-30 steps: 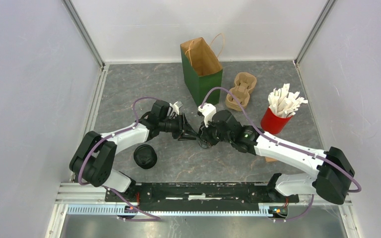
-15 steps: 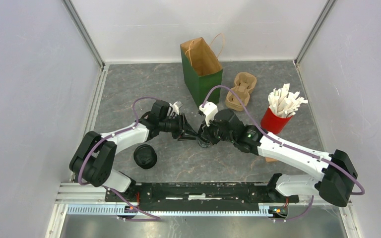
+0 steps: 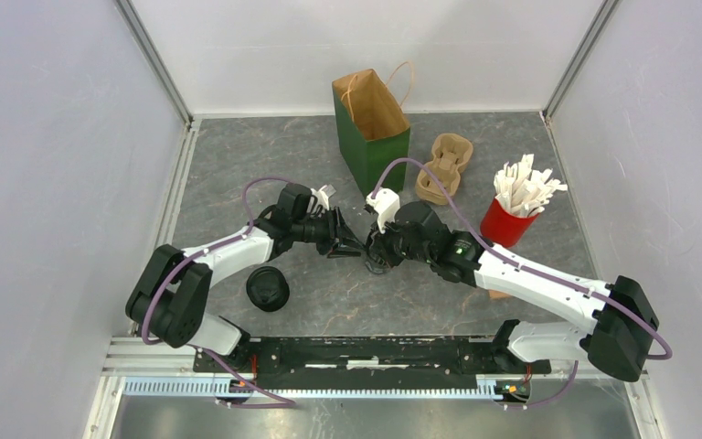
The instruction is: Pack the takeout coffee
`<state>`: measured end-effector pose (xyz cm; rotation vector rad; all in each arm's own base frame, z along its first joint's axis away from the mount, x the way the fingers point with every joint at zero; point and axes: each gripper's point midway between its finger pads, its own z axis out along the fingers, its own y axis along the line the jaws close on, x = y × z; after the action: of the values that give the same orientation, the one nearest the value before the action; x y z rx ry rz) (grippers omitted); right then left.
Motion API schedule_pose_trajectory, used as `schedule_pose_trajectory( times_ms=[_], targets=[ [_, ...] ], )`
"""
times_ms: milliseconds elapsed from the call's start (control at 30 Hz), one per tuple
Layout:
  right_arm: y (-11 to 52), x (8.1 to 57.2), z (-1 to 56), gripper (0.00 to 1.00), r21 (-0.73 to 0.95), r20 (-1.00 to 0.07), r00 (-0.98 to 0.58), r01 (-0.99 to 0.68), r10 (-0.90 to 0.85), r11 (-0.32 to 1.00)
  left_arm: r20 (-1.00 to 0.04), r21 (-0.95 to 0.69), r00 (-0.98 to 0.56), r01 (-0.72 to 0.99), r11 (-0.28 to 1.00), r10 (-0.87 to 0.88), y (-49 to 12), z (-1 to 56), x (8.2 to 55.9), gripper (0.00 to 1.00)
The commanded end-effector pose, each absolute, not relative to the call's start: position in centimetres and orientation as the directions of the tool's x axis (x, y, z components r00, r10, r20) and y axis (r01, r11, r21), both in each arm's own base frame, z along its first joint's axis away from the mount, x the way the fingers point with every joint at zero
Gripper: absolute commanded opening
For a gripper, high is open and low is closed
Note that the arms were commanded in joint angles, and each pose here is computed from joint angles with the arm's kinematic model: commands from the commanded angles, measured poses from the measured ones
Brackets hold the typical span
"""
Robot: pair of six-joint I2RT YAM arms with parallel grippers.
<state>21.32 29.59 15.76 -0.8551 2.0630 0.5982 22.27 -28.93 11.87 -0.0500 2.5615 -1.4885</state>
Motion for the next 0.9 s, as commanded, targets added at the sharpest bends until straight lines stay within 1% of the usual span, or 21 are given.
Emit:
schedule_pose_trajectory(
  times_ms=[0, 67, 100, 200, 467, 667, 733, 767, 867],
  targets=[
    [30.2, 21.8, 16.8, 0.08, 0.101, -0.841, -0.414, -0.752, -0.347, 0.652, -0.211, -0.86, -0.972, 0.133, 0.493, -0.106, -29.2, 13.2, 22.9, 0.4],
    [30.3, 21.6, 16.2, 0.19, 0.099, -0.828, -0.421, -0.76, -0.371, 0.643, -0.209, -0.859, -0.972, 0.132, 0.495, -0.104, -29.2, 13.1, 22.9, 0.4],
    [30.2, 21.6, 16.0, 0.23, 0.096, -0.82, -0.426, -0.76, -0.382, 0.643, -0.209, -0.858, -0.972, 0.132, 0.496, -0.104, -29.2, 13.1, 22.9, 0.4],
    [30.2, 21.6, 15.4, 0.28, 0.093, -0.813, -0.432, -0.758, -0.39, 0.646, -0.208, -0.858, -0.973, 0.13, 0.496, -0.104, -29.3, 13.0, 23.0, 0.4],
    [29.9, 22.0, 14.5, 0.3, 0.064, -0.8, -0.434, -0.748, -0.414, 0.66, -0.207, -0.857, -0.973, 0.129, 0.499, -0.104, -29.2, 12.9, 23.0, 0.4],
    [30.0, 22.0, 13.7, 0.34, 0.061, -0.787, -0.441, -0.752, -0.432, 0.657, -0.207, -0.857, -0.973, 0.129, 0.499, -0.104, -29.2, 12.9, 23.0, 0.4],
    [29.9, 22.1, 13.6, 0.34, 0.058, -0.785, -0.443, -0.749, -0.434, 0.66, -0.206, -0.857, -0.973, 0.128, 0.499, -0.103, -29.2, 12.9, 23.0, 0.4],
    [29.9, 22.2, 13.6, 0.32, 0.056, -0.785, -0.442, -0.748, -0.433, 0.662, -0.205, -0.857, -0.973, 0.127, 0.5, -0.104, -29.2, 12.8, 23.0, 0.4],
    [29.8, 22.2, 13.5, 0.21, 0.05, -0.784, -0.44, -0.747, -0.437, 0.663, -0.204, -0.857, -0.974, 0.126, 0.5, -0.103, -29.2, 12.8, 23.0, 0.4]
  ],
)
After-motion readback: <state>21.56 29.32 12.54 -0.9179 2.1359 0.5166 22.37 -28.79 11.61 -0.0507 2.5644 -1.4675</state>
